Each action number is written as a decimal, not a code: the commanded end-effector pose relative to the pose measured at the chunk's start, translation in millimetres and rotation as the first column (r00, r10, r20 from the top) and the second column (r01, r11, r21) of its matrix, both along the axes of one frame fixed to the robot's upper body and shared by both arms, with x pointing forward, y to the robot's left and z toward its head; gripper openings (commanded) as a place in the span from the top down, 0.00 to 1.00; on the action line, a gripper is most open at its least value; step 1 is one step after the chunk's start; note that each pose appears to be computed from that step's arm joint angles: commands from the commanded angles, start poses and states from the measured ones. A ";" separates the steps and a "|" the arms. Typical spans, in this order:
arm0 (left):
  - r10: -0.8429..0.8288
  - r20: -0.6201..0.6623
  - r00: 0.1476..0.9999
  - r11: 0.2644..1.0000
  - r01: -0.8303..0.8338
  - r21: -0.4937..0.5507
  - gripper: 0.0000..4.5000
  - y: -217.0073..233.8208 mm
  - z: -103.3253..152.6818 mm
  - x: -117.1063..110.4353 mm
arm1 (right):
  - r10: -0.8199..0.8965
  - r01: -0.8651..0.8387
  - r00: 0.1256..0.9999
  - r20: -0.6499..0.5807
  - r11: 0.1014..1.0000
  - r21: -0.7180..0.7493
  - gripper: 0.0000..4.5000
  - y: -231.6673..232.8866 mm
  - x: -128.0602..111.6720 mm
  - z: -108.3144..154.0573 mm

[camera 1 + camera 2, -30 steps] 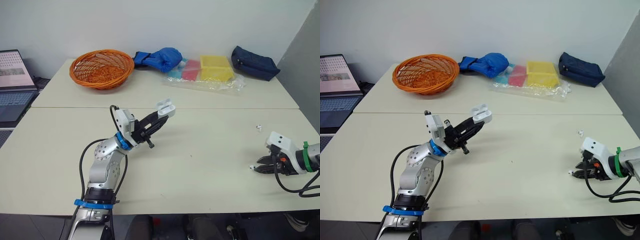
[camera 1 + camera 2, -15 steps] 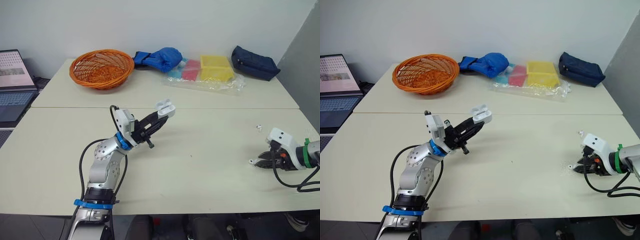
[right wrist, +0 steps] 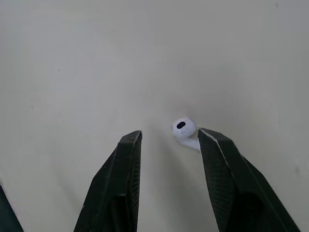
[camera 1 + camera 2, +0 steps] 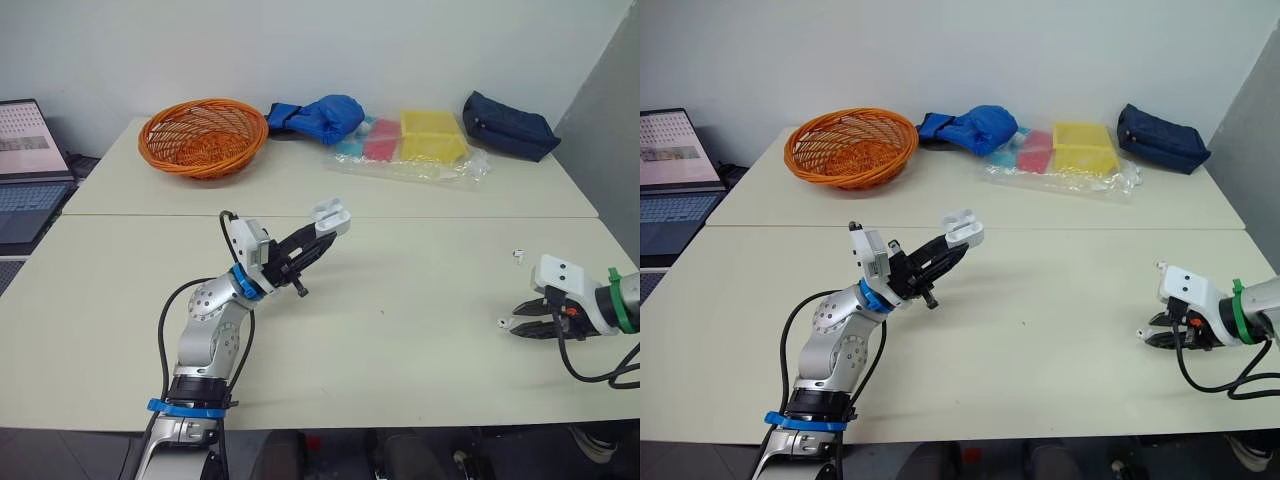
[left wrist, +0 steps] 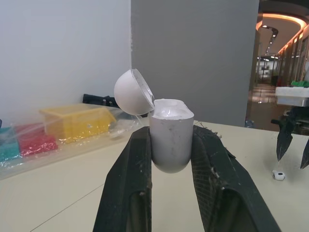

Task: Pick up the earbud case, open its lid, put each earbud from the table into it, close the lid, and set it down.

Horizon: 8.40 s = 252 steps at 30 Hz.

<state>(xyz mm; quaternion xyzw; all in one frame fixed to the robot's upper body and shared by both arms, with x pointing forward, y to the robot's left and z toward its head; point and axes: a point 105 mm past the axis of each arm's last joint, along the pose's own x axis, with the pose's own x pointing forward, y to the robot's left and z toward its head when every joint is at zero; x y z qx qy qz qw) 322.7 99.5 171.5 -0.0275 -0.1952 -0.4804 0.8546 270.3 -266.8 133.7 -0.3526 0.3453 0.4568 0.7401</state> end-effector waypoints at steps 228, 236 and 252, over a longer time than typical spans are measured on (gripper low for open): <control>-0.026 0.008 1.000 0.999 0.025 0.031 0.83 20.9 9.8 -38.9 | 0.585 -0.594 0.797 0.153 0.711 0.376 0.37 170.8 -55.7 -44.3; -0.010 0.005 1.000 0.999 0.010 0.038 0.83 23.0 11.3 -44.2 | 0.650 -0.652 0.744 0.154 0.657 0.379 0.37 190.6 -57.6 -64.9; 0.005 0.004 1.000 1.000 -0.005 0.019 0.83 16.7 11.0 -37.2 | 0.645 -0.624 0.760 0.083 0.686 0.374 0.96 181.1 -46.2 -76.9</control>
